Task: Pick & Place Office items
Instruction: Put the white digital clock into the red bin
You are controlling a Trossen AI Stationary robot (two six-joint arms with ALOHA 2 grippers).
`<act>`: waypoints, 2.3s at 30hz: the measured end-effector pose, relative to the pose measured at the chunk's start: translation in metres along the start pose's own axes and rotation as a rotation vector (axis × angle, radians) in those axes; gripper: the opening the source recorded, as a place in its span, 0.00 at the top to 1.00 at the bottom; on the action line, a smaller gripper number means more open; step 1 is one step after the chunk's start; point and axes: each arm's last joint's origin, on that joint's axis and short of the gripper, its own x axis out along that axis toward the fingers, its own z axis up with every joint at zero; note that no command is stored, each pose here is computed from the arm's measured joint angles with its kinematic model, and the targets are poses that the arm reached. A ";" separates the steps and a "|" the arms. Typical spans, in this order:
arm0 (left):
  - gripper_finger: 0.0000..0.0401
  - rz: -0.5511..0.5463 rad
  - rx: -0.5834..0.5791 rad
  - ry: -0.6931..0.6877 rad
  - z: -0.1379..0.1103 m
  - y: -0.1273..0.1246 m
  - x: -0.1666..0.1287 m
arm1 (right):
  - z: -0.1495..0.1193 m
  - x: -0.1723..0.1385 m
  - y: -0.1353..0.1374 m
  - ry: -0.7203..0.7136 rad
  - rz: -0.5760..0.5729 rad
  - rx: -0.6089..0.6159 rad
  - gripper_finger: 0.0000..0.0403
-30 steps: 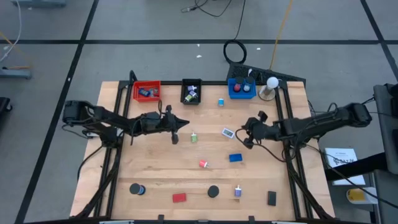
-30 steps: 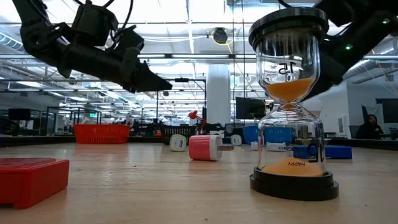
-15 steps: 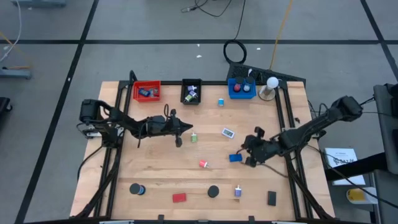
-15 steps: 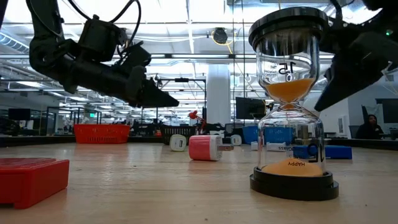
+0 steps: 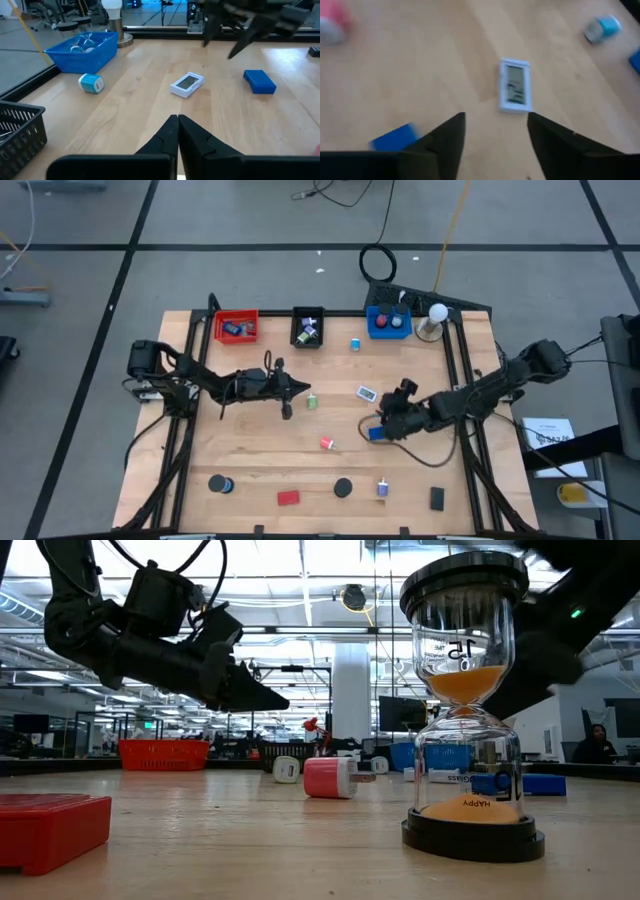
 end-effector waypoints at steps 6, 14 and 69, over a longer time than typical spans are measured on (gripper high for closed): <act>0.97 0.004 -0.007 0.003 0.000 0.000 0.000 | -0.005 0.030 -0.022 -0.067 0.039 0.116 0.29; 0.92 0.010 -0.033 0.007 -0.001 0.000 0.000 | -0.020 0.045 -0.038 -0.113 0.086 0.122 0.30; 0.33 -0.333 -0.600 -0.078 0.024 -0.008 0.058 | 0.034 0.039 0.021 -0.589 -0.094 -0.488 0.62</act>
